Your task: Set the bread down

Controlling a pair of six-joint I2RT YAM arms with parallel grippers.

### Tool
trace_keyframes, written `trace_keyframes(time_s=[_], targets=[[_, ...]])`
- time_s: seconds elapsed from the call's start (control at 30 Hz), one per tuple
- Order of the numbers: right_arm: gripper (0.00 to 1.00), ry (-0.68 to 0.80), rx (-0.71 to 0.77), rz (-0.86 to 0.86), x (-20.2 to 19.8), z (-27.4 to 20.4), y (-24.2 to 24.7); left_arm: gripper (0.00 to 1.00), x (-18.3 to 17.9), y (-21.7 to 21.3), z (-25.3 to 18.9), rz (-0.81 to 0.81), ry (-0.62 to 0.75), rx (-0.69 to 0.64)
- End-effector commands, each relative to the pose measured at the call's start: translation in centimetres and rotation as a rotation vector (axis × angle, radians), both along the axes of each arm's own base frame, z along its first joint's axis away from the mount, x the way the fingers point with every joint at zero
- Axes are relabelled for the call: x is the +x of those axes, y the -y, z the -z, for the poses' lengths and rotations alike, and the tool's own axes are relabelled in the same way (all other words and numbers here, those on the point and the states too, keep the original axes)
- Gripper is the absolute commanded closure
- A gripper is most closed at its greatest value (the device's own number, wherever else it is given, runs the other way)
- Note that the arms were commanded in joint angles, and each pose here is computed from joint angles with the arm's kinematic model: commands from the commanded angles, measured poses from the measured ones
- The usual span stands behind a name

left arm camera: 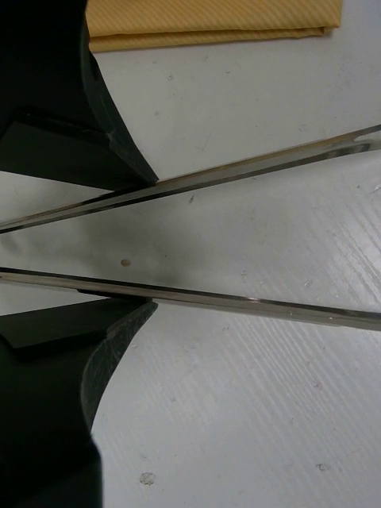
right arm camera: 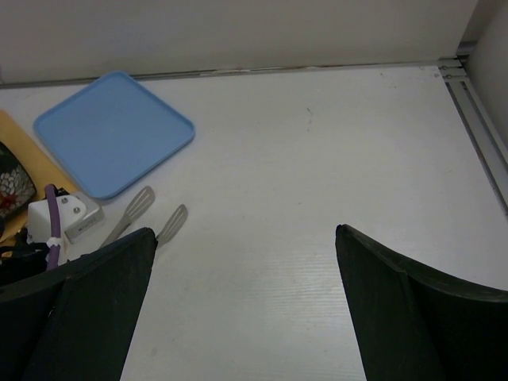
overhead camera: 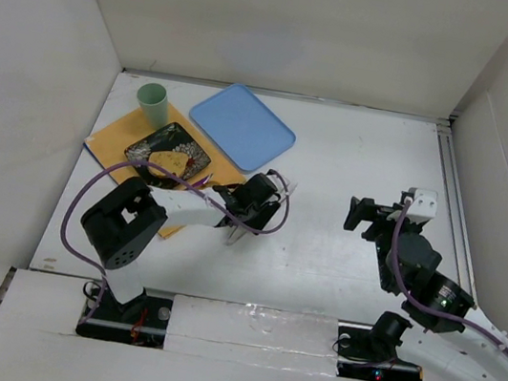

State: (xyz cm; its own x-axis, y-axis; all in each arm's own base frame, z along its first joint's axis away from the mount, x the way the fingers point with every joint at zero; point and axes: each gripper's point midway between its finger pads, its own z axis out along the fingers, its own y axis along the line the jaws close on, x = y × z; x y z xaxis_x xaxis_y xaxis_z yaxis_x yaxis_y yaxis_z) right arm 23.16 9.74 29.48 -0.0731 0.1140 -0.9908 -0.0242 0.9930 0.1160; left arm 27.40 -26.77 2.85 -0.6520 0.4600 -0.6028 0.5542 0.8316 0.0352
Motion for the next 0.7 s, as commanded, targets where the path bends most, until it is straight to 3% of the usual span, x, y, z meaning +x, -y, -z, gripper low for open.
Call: trace_keyframes(time_s=[0.0, 0.47, 0.67], targets=[[0.00, 0.028, 0.042, -0.002, 0.2, -1.1, -0.2, 0.51, 0.8, 0.1, -0.3, 0.001, 0.033, -0.008], [0.00, 0.034, 0.047, -0.010, 0.0, -1.3, -0.1, 0.47, 1.6, -0.6, 0.7, 0.010, 0.016, 0.061], [0.00, 0.034, 0.047, -0.010, 0.0, -1.2, -0.2, 0.39, 1.4, -1.1, 0.3, 0.007, 0.018, 0.079]])
